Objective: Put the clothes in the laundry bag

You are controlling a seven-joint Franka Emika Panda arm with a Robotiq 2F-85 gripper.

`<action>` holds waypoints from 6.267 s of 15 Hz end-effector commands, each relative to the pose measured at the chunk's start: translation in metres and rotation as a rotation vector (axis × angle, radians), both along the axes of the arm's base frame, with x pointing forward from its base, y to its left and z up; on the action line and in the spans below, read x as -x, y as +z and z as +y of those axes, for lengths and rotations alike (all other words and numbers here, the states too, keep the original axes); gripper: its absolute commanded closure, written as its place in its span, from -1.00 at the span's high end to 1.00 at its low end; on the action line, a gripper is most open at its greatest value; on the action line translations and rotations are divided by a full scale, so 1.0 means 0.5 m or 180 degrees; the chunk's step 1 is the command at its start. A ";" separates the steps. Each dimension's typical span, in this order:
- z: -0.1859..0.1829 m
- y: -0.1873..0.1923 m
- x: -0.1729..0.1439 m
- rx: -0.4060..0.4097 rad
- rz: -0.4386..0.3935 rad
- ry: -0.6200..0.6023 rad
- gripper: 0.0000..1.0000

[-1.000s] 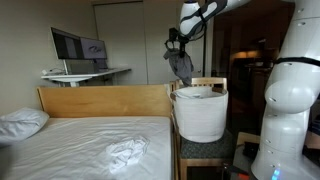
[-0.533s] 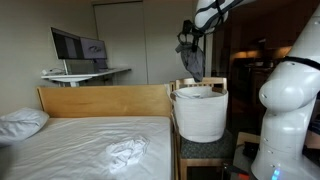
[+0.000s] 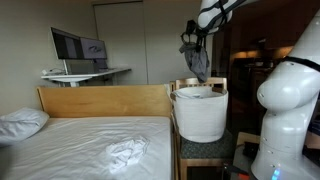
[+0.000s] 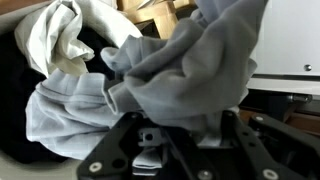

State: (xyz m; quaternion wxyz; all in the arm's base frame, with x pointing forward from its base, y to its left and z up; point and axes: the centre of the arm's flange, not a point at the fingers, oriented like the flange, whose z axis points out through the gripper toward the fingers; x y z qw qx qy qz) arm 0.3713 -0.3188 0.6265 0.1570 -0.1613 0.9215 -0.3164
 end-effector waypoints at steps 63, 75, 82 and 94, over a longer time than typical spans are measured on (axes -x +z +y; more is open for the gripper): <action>0.764 -0.830 -0.323 -0.1256 0.0848 0.3018 1.00; 0.805 -0.967 -0.395 -0.0827 0.0590 0.2806 1.00; 0.811 -1.004 -0.413 -0.0765 0.0601 0.2742 1.00; 0.850 -1.142 -0.551 -0.0443 0.0293 0.2586 1.00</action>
